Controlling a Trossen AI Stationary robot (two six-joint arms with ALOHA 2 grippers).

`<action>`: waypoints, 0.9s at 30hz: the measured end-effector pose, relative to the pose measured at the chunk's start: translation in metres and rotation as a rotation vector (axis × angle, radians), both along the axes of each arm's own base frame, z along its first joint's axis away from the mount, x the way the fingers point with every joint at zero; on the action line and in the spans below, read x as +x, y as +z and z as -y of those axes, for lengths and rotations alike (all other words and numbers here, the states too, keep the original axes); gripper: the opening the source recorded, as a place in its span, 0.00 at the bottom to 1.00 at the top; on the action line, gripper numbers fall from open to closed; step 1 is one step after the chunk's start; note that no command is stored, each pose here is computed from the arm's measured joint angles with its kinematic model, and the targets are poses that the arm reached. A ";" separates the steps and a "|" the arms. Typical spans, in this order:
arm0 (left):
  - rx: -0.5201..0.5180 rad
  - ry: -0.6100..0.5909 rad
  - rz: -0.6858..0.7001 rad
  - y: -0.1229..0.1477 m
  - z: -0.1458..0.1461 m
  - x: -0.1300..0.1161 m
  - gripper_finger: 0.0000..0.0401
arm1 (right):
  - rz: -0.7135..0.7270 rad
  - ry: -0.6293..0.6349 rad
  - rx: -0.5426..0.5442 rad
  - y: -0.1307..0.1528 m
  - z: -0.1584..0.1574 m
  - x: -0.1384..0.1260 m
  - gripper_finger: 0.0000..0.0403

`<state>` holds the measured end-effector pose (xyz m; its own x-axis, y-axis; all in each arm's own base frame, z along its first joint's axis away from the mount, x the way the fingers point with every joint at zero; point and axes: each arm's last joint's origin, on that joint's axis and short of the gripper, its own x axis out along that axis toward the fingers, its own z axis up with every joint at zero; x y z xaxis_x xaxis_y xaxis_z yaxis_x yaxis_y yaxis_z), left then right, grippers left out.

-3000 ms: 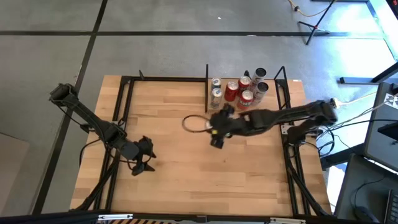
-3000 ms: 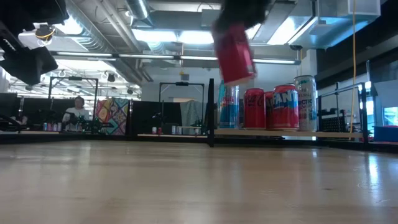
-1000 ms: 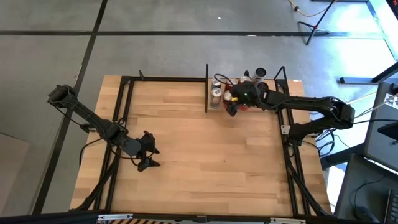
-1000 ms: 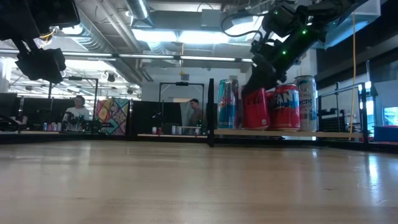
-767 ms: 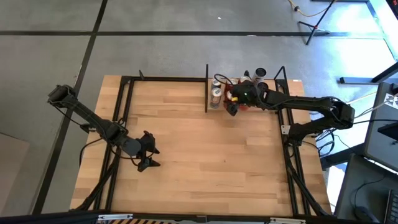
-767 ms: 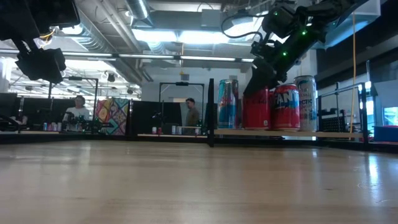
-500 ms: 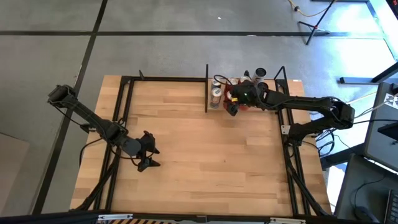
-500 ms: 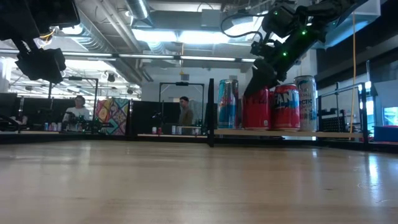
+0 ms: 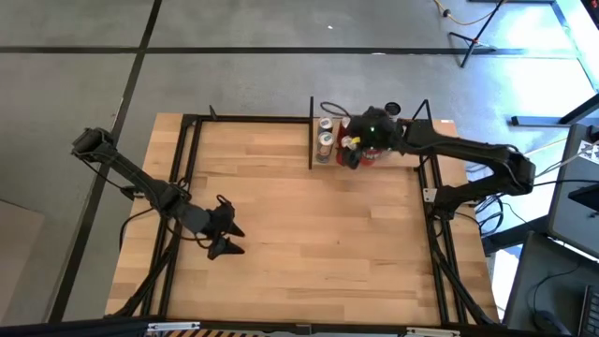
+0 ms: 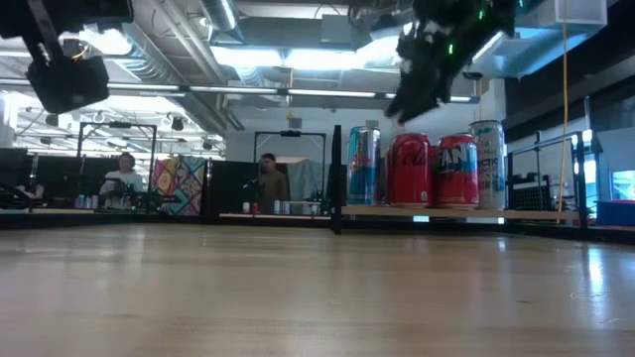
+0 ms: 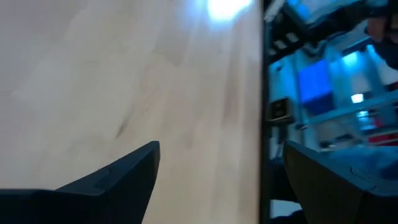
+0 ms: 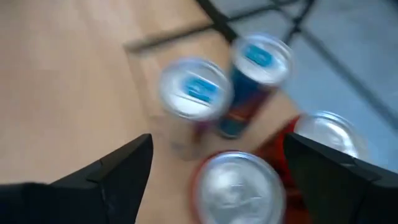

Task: Place canned beverage on shelf
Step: Return to Home Position

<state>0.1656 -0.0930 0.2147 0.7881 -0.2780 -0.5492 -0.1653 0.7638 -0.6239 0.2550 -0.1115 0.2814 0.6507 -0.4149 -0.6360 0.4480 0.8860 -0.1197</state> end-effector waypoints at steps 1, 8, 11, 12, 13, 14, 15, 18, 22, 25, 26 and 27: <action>-0.013 -0.005 0.016 0.002 0.001 0.001 0.81 | 0.011 0.014 0.049 0.010 -0.001 0.000 0.86; -0.036 0.120 0.180 0.016 -0.012 0.015 0.77 | 0.283 0.218 0.289 0.087 -0.056 0.021 0.81; 0.031 0.116 0.272 0.034 -0.022 0.024 0.67 | 0.354 0.287 0.324 0.099 -0.089 0.027 0.68; 0.066 0.113 0.304 0.042 -0.027 0.028 0.62 | 0.363 0.314 0.341 0.099 -0.099 0.028 0.61; 0.105 0.108 0.334 0.050 -0.032 0.030 0.57 | 0.364 0.338 0.355 0.099 -0.107 0.029 0.54; 0.141 0.103 0.359 0.057 -0.036 0.033 0.52 | 0.364 0.361 0.366 0.097 -0.115 0.029 0.45; 0.172 0.095 0.383 0.064 -0.042 0.033 0.46 | 0.364 0.386 0.372 0.095 -0.123 0.030 0.37; 0.242 0.067 0.491 0.089 -0.056 0.031 0.29 | 0.368 0.432 0.377 0.088 -0.136 0.024 0.11; 0.325 0.068 0.540 0.099 -0.071 0.017 0.10 | 0.458 0.483 0.341 0.086 -0.139 0.001 0.06; 0.367 0.152 0.551 0.105 -0.078 0.002 0.02 | 0.503 0.503 0.317 0.077 -0.136 -0.024 0.11; 0.373 0.177 0.562 0.107 -0.079 -0.002 0.01 | 0.508 0.504 0.314 0.071 -0.135 -0.034 0.12; 0.386 0.188 0.569 0.109 -0.080 -0.006 0.01 | 0.520 0.506 0.313 0.066 -0.134 -0.043 0.12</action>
<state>0.1601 -0.0133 0.3233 0.9973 0.0220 -0.0703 -0.0448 0.9383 -0.3429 0.2123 0.0227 0.3478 0.9586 0.1590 -0.2362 -0.0887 0.9550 0.2830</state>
